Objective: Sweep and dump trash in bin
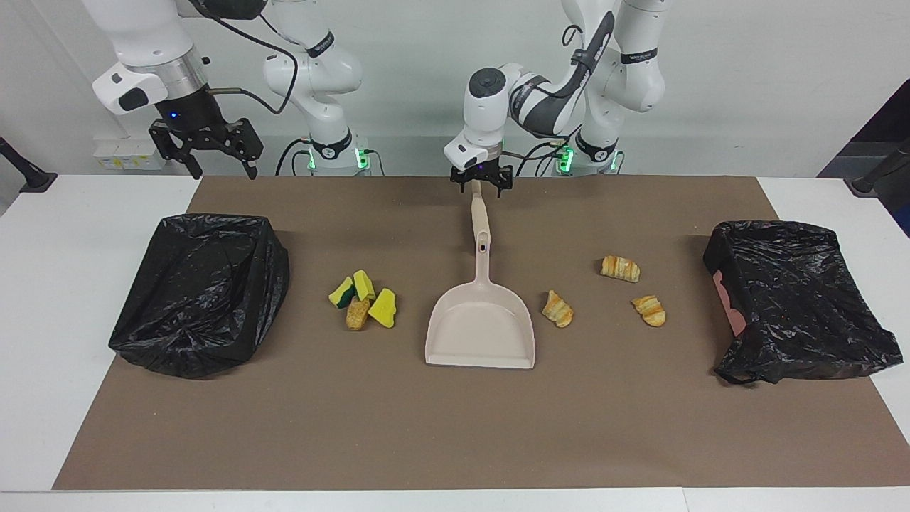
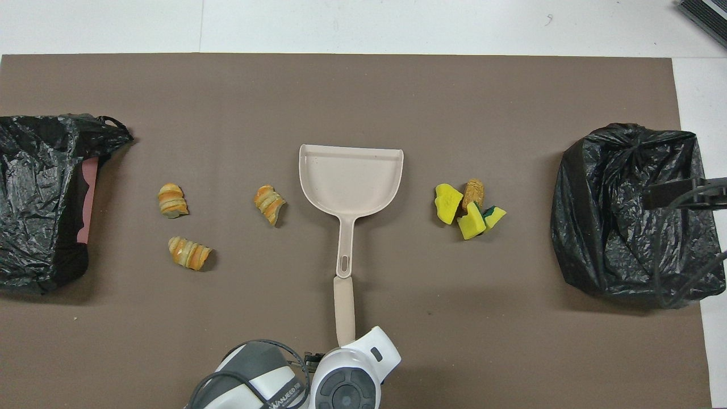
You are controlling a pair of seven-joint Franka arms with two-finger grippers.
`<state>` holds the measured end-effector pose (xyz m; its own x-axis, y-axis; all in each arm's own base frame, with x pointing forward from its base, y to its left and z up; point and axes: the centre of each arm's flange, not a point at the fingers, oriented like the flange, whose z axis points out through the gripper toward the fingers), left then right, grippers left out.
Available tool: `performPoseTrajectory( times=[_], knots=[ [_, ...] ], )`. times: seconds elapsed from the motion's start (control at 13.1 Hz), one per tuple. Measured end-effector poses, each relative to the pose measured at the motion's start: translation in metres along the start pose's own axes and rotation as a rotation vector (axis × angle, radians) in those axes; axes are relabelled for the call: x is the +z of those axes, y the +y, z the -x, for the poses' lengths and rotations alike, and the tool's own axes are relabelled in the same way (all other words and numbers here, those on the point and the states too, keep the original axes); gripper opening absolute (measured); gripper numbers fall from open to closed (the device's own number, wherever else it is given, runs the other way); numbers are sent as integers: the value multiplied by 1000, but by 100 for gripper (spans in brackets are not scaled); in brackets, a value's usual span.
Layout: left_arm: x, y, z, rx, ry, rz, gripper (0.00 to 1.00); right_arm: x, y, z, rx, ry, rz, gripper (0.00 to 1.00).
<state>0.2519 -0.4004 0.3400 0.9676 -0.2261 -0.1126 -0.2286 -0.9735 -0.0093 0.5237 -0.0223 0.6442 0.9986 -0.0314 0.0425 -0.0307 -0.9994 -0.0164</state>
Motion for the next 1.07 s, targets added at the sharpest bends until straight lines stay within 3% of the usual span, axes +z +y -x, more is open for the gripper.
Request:
performPoseTrajectory(
  times=[0.08,0.15,0.31,0.61,0.69,1.07],
  knots=[
    [0,0,1,-4,-3,5,100,0,0,0,0,0,0,100],
    [-1,-1,1,-6,-2,9,91,0,0,0,0,0,0,100],
    [-3,0,2,-30,-8,31,87,0,0,0,0,0,0,100],
    [3,0,6,-142,-79,123,33,0,0,0,0,0,0,100],
    [4,-1,6,-151,-83,126,26,0,0,0,0,0,0,100],
    [3,-4,5,-194,-97,125,26,0,0,0,0,0,0,100]
  ],
)
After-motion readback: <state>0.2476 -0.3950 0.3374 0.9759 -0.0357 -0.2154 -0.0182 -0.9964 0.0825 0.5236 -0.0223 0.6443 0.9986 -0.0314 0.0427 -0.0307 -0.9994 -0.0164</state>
